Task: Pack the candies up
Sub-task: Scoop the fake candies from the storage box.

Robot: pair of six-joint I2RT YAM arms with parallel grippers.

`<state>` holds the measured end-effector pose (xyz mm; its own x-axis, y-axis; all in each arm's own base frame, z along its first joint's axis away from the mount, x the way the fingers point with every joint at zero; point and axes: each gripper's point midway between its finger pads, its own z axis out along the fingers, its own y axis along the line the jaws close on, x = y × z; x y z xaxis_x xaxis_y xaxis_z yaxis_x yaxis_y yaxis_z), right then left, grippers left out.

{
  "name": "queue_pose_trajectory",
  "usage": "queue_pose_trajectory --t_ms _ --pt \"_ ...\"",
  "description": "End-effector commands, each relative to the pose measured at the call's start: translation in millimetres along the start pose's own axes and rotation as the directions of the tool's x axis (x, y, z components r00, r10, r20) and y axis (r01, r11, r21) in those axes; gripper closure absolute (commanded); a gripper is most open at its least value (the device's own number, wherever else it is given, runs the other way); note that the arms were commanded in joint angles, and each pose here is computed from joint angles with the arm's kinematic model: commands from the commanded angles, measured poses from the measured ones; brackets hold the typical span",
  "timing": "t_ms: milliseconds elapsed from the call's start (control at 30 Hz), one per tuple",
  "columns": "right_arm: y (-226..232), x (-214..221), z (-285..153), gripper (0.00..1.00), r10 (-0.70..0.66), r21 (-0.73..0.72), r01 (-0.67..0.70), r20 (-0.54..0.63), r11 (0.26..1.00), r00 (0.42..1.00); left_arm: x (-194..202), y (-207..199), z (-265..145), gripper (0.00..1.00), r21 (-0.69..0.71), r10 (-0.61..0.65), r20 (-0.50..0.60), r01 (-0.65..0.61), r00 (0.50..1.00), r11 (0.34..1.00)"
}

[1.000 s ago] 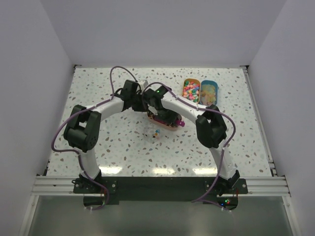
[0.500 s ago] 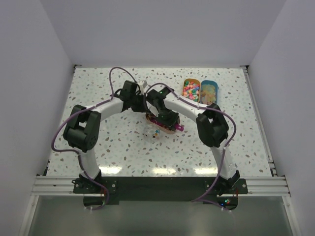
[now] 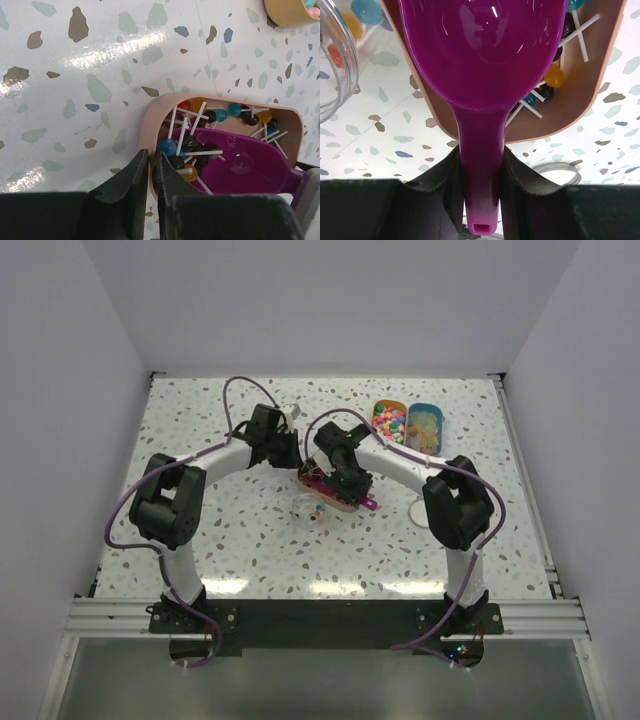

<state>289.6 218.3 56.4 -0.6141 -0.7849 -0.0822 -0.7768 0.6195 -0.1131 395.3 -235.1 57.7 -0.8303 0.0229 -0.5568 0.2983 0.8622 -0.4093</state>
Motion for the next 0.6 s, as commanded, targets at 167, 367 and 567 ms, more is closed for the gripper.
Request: queue_pose_trajectory --t_ms 167,367,567 --pt "-15.6 -7.8 13.3 1.0 0.015 0.045 -0.02 0.117 0.999 0.993 -23.2 -11.2 -14.6 0.82 -0.013 0.037 0.076 -0.036 0.996 0.999" --pt "-16.2 6.0 8.3 1.0 0.018 0.05 -0.024 0.114 0.998 0.993 -24.5 -10.4 -15.7 0.81 -0.02 0.041 0.08 -0.039 0.996 0.999" --pt "-16.1 12.0 -1.1 1.0 0.017 0.051 -0.024 0.126 0.998 0.992 -24.1 -6.3 -15.5 0.81 -0.042 0.044 0.078 -0.041 0.996 0.998"
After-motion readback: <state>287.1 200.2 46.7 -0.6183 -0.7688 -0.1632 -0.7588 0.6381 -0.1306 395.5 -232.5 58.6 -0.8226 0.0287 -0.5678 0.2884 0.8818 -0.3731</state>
